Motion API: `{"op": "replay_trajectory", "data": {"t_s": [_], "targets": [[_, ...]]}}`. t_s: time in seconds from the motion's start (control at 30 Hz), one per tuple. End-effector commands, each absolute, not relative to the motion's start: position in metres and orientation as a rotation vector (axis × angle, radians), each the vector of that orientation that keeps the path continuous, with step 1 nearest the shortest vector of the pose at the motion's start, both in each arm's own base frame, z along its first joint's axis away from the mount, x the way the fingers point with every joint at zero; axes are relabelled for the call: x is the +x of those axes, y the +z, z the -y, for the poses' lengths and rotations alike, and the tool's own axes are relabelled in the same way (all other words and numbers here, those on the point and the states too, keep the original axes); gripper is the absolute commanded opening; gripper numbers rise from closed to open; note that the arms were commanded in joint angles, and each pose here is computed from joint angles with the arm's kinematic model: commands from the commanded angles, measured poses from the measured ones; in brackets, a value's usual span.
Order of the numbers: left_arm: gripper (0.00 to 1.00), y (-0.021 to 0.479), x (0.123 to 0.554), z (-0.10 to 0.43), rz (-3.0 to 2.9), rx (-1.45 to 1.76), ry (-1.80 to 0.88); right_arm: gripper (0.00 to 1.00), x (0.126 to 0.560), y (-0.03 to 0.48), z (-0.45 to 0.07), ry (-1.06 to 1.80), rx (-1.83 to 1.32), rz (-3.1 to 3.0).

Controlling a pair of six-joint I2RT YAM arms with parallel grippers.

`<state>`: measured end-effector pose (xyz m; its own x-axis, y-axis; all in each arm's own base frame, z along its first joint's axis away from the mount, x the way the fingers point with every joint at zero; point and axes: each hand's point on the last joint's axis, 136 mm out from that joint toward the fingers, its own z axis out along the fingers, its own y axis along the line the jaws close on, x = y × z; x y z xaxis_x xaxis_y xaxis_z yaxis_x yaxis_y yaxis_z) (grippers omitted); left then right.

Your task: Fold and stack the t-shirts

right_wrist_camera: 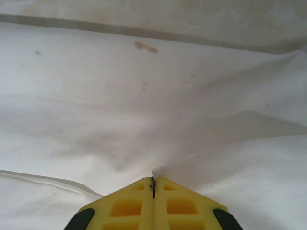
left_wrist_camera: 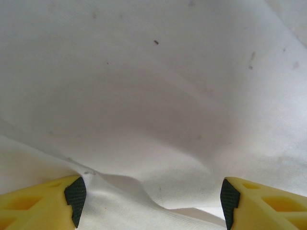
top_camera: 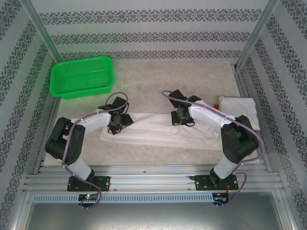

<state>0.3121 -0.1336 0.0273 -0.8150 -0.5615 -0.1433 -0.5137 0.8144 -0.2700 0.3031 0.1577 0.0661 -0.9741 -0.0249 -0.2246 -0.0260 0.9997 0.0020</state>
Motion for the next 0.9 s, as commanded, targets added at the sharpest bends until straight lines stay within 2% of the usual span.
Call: {"op": "replay_trajectory", "data": {"t_s": [0.0, 0.03, 0.07, 0.13, 0.23, 0.43, 0.67, 0.87], "targets": [[0.76, 0.022, 0.303, 0.129, -2.807, -0.826, -0.284, 0.23, 0.303, 0.071, -0.157, -0.024, -0.057, -2.909], [0.76, 0.023, 0.304, 0.129, -2.804, -0.822, -0.286, 0.38, 0.304, 0.076, -0.154, -0.032, -0.055, -2.887], [0.76, 0.023, 0.304, 0.129, -2.804, -0.819, -0.287, 0.48, 0.305, 0.082, -0.15, -0.039, -0.047, -2.864], [0.76, 0.024, 0.306, 0.13, -2.798, -0.807, -0.295, 0.56, 0.307, 0.096, -0.139, -0.045, 0.003, -2.798], [0.76, 0.023, 0.309, 0.131, -2.79, -0.787, -0.305, 0.59, 0.31, 0.102, -0.113, -0.011, 0.198, -2.716], [0.77, 0.005, 0.3, 0.115, -2.823, -0.848, -0.268, 0.6, 0.301, 0.053, -0.077, 0.279, 0.719, -2.67], [0.79, -0.008, 0.27, 0.115, -2.864, -0.887, -0.331, 0.62, 0.326, 0.027, -0.066, 0.15, 0.735, -2.718], [0.79, -0.014, 0.226, 0.104, -2.926, -0.93, -0.311, 0.63, 0.382, 0.017, -0.082, 0.082, 0.627, -2.769]]}}
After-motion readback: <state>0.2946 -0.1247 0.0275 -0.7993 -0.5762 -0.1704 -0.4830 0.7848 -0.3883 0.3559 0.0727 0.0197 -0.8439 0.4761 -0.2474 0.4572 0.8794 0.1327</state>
